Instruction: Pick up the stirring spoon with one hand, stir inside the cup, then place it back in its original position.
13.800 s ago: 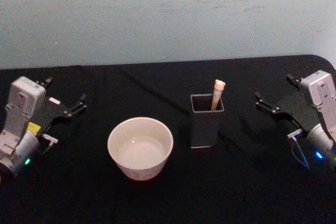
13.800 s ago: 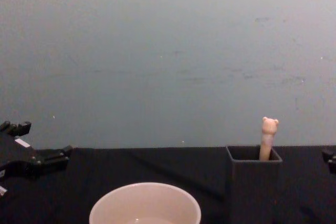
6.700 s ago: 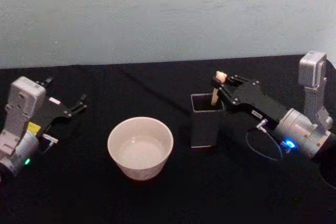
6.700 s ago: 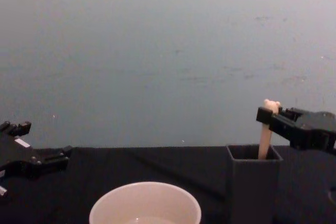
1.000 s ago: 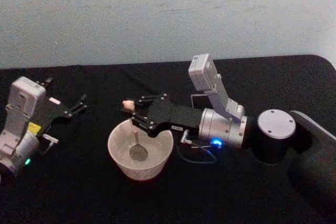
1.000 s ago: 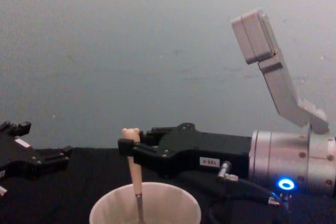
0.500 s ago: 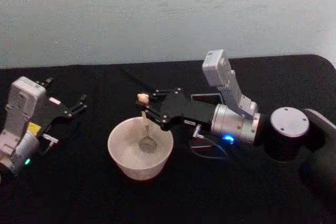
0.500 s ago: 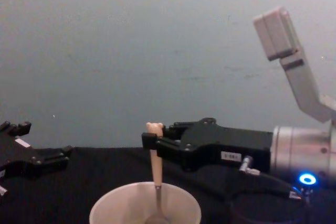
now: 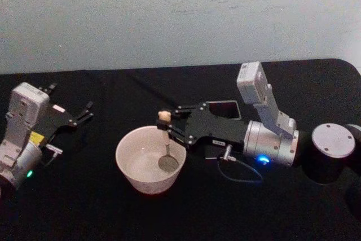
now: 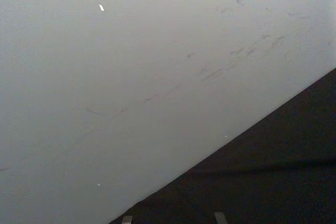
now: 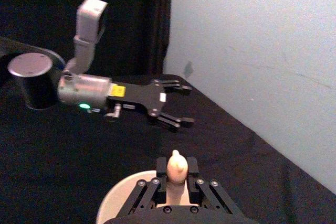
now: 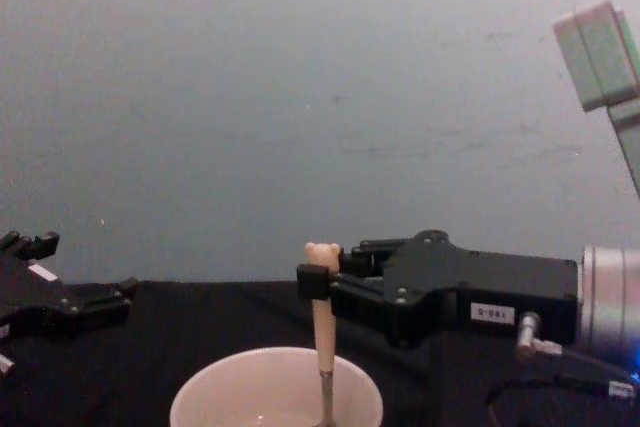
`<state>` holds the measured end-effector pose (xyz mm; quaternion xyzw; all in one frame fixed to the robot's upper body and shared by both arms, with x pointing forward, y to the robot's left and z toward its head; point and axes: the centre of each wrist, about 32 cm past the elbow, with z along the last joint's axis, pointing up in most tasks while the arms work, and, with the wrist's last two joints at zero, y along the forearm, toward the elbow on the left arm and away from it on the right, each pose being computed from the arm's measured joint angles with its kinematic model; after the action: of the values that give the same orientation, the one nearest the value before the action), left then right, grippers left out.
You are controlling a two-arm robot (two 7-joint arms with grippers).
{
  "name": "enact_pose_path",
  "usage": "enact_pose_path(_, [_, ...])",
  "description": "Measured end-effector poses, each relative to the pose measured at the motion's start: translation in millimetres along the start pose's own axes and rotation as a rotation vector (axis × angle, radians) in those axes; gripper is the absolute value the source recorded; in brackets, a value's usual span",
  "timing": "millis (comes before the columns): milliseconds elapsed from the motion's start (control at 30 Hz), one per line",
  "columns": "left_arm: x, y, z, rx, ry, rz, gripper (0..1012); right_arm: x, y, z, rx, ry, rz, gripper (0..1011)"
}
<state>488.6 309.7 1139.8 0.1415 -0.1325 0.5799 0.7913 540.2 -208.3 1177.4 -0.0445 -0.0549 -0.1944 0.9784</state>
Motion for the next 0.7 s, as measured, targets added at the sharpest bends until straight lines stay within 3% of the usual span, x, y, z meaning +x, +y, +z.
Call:
enact_pose_path(333, [0.0,0.0,0.0,0.0,0.0,0.0,1001,-12.1,4.5,3.3,0.015,0.001,0.061,214])
enact_pose_path(700, [0.0,0.0,0.0,0.0,0.0,0.0,1002,-13.3,22.9,4.4,0.018,0.003,0.089,214])
